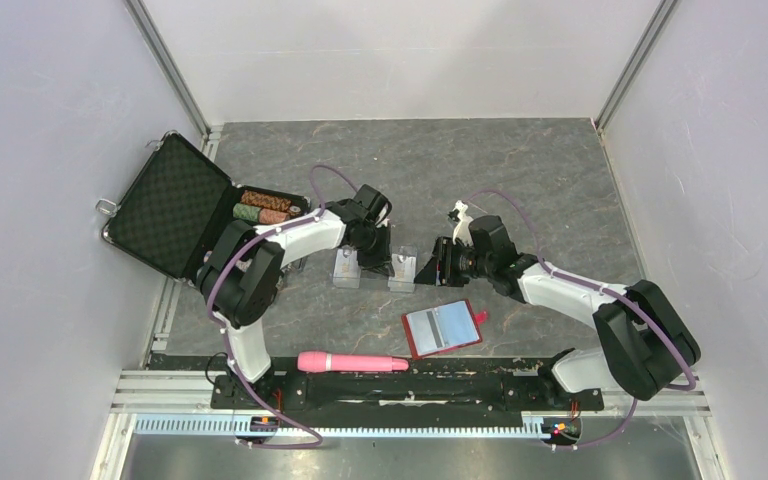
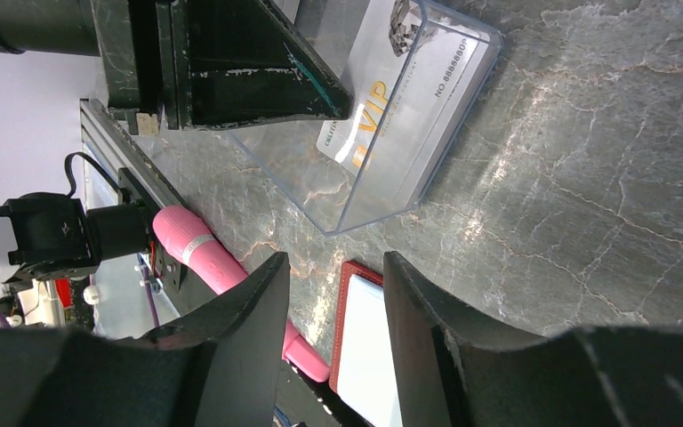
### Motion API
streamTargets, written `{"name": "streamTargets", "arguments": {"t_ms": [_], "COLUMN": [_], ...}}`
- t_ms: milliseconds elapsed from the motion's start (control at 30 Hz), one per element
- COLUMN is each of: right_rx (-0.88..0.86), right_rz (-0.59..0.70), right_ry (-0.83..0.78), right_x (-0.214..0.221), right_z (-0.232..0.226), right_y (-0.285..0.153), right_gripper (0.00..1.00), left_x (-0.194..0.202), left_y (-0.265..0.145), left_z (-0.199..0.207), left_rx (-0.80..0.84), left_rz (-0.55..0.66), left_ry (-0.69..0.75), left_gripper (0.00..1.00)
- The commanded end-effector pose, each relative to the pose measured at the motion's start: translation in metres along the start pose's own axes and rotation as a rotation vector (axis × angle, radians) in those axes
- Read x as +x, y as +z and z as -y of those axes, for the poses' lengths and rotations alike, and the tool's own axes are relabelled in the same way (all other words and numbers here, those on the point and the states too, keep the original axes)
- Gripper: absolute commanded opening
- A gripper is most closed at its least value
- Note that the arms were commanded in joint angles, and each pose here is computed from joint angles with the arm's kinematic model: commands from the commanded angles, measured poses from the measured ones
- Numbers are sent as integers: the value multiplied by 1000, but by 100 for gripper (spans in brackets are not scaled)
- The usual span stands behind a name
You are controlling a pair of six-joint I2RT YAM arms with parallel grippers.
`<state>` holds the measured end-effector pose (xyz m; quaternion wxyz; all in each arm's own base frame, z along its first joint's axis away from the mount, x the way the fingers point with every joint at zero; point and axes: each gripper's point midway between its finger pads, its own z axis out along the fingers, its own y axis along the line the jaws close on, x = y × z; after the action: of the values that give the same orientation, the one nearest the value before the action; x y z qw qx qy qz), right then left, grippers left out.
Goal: Put the credit cards into the card holder
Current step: Pick up the credit card from the storage box.
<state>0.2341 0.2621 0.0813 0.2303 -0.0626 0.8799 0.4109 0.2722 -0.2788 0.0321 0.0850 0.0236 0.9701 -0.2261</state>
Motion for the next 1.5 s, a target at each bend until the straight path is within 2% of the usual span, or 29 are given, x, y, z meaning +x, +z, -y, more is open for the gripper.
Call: {"name": "streamTargets", "arguments": {"t_ms": [0,233,500,667,833,1000,1200,1367,1467], "right_rx": [-25,-21,-22,-33,-37,-58,-156,-252,-337], "right_rz": [19,14,39,73,96,133,193,219,229], "right_ry": [-22,-20,-27,-37,-36,-44,-38,-16,9], "right_x": [-4,-1,-5,-12,-15,-21,-26,-20,-14], "right_z": [-4,-2,-4,-9,-10,-16,-40,-56,-67], "right_y": [-1,-1,-7,-15,-21,-32,-52,-67,-74], "right_gripper": [46,46,47,51,55,64,79,82,82], "left_x": [-12,-11,-15,-22,-22,-20,-7,16,31], "left_y": [-15,-23,-44,-69,-81,-98,-131,-152,-163], "left_z": [-14,-14,20,43,45,51,72,100,119], "left_rx": [-123,-206,-73,12,27,77,263,537,709], "left_rz": [57,63,100,160,184,246,344,351,315], "left_ry": [87,154,172,169,164,146,96,32,37], "left_gripper": [2,2,2,2,2,2,2,2,2]}}
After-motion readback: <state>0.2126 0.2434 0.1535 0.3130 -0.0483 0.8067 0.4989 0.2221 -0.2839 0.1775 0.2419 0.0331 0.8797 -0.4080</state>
